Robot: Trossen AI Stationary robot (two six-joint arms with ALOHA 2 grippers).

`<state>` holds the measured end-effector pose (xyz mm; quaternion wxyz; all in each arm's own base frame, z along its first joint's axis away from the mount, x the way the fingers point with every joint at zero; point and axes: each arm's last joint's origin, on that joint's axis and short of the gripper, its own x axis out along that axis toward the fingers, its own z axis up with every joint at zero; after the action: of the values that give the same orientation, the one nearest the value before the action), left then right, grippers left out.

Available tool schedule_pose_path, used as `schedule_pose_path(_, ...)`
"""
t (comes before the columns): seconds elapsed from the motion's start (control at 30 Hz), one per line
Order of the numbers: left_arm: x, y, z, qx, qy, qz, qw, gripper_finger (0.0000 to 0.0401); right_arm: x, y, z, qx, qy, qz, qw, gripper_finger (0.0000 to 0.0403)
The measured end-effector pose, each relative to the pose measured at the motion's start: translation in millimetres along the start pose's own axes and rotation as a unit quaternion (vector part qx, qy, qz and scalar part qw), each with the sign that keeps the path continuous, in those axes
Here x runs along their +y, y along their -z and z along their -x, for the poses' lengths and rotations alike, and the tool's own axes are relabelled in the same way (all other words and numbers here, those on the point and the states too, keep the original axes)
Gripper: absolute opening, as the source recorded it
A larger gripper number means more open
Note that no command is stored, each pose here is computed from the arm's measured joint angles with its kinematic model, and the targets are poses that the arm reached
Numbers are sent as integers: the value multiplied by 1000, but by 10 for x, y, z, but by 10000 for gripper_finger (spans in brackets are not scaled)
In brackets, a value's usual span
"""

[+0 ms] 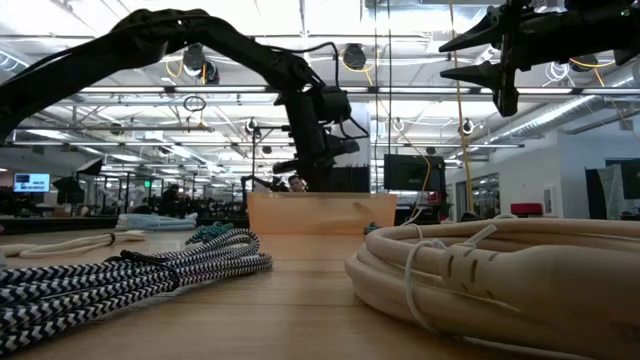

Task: Pick & Place USB Port
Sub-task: Put the small right blue charger cable into the green bin

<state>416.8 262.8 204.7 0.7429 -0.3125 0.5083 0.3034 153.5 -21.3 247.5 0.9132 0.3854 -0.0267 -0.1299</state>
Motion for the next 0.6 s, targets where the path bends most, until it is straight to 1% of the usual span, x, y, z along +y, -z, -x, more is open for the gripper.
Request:
schedule_pose_path(0.1, 52, 25, 51, 19, -30, -12, 999, 0, 0, 0, 0, 0, 0, 0, 1000, 155)
schedule_pose_path(0.2, 81, 68, 54, 41, -47, -27, 998, 0, 0, 0, 0, 0, 0, 0, 1000, 155)
schedule_pose_path(0.3, 87, 106, 58, 61, -51, -36, 996, 0, 0, 0, 0, 0, 0, 0, 1000, 155)
schedule_pose_path(0.43, 58, 183, 114, 93, -52, -64, 992, 0, -1, 0, 1, 0, 0, 1, 1000, 155)
schedule_pose_path(0.53, 58, 225, 285, 102, -55, -77, 990, 0, -1, 2, 1, 1, 1, 2, 1000, 155)
schedule_pose_path(0.6, 54, 226, 423, 91, -53, -78, 991, 0, -3, 1, 0, 1, 1, 1, 1000, 155)
